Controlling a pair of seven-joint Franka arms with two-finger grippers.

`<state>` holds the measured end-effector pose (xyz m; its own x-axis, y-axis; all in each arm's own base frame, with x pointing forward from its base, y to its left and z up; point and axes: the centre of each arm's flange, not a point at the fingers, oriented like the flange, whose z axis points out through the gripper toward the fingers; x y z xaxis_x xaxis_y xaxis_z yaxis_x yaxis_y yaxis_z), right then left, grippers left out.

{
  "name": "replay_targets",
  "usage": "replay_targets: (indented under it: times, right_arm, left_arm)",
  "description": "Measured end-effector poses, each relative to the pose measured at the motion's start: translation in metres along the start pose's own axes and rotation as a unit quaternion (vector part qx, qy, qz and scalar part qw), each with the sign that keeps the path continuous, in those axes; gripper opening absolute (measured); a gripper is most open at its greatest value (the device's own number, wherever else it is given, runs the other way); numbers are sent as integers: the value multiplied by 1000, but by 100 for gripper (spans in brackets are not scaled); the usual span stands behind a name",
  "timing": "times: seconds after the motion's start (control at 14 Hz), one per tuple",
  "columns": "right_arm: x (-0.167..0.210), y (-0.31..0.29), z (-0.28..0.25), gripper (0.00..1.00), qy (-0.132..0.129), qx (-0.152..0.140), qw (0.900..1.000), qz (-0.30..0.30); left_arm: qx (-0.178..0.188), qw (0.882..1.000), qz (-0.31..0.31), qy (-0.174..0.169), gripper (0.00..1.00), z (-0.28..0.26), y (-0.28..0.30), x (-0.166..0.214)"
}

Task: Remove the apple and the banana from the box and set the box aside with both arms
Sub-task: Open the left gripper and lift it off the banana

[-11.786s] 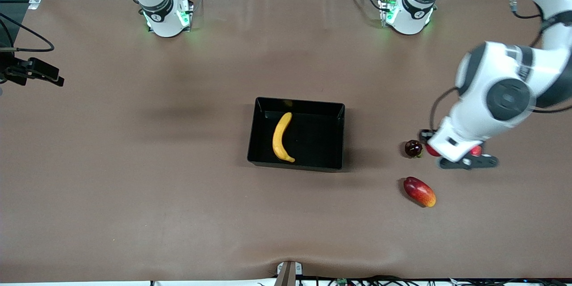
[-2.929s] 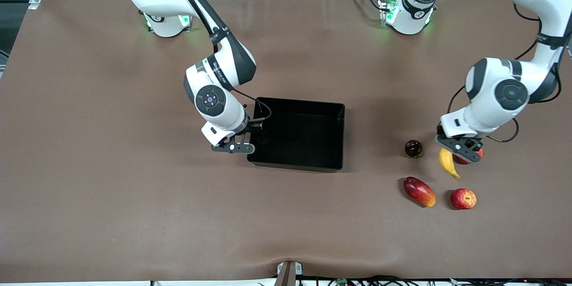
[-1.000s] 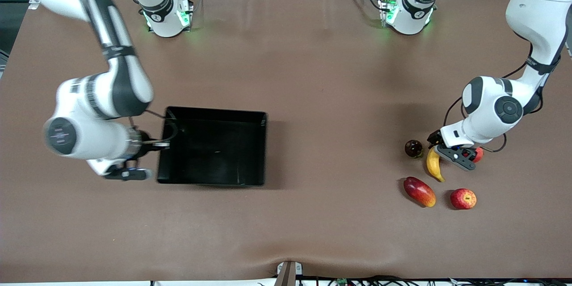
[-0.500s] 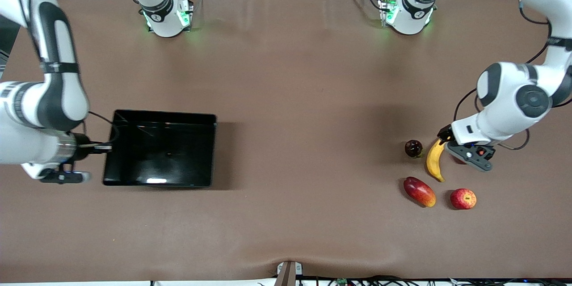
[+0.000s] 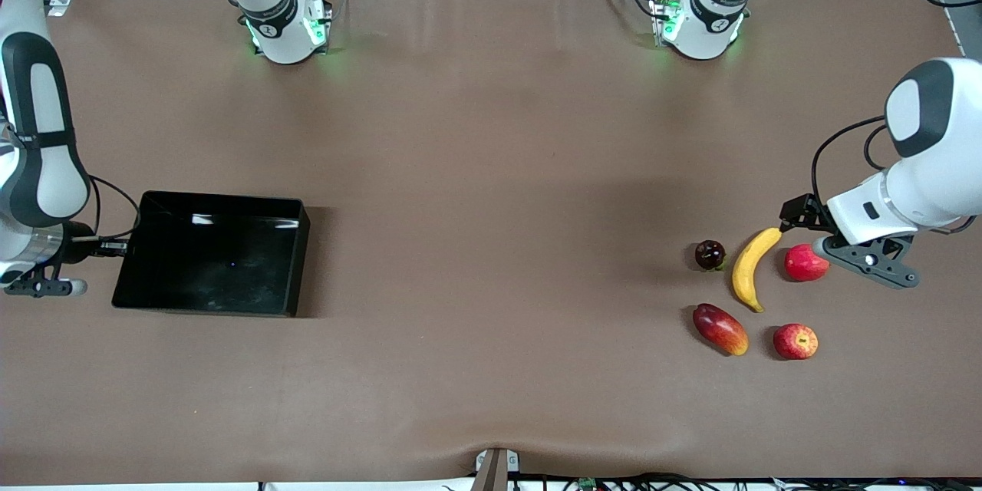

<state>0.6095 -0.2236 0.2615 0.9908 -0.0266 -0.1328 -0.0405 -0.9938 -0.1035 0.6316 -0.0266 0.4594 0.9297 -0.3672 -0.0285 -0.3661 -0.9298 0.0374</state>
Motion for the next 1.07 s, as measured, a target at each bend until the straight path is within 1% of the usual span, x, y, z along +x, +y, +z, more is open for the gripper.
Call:
replay_targets:
  times: [0.07, 0.21, 0.29, 0.43, 0.5, 0.57, 0.64, 0.71, 0.79, 0.86, 0.93, 1.07]
  right_arm:
    - [-2, 4, 11, 6, -2, 1, 1000, -1]
    - [-2, 3, 12, 6, -2, 2, 1000, -1]
    - [-2, 2, 14, 11, -3, 2, 1000, -2]
    - [1, -1, 14, 31, -1, 2, 1000, -6]
    - [2, -2, 11, 40, 2, 1, 1000, -7]
    - [5, -2, 7, 51, 7, 0, 1000, -8]
    - [10, -4, 0, 60, 15, -2, 1000, -12]
    - [18, -9, -13, 69, 29, -6, 999, -19]
    - [27, -16, -30, 80, 45, -9, 999, -29]
    - [37, -26, -51, 89, 53, -10, 998, -44]
    - [45, -38, -76, 99, 56, -11, 997, -58]
    - [54, -60, -130, 100, 67, -23, 994, -81]
  left_arm:
    - [-3, 999, -36, -2, 100, -12, 15, 4]
    - [-7, 994, -105, -1, 100, -30, 48, 12]
    - [-8, 991, -132, 3, 100, -37, 63, 14]
    - [-7, 984, -176, 5, 100, -46, 84, 16]
    - [-6, 982, -190, 6, 100, -50, 88, 15]
    - [-4, 980, -197, 10, 100, -54, 89, 14]
    - [-2, 979, -203, 13, 100, -59, 86, 12]
    - [7, 978, -209, 14, 100, -64, 78, 9]
    - [26, 977, -212, 11, 100, -67, 66, 4]
    - [49, 978, -202, 9, 100, -69, 51, 0]
    - [61, 980, -188, 10, 100, -72, 40, -2]
    - [64, 981, -181, 15, 100, -87, 29, -5]
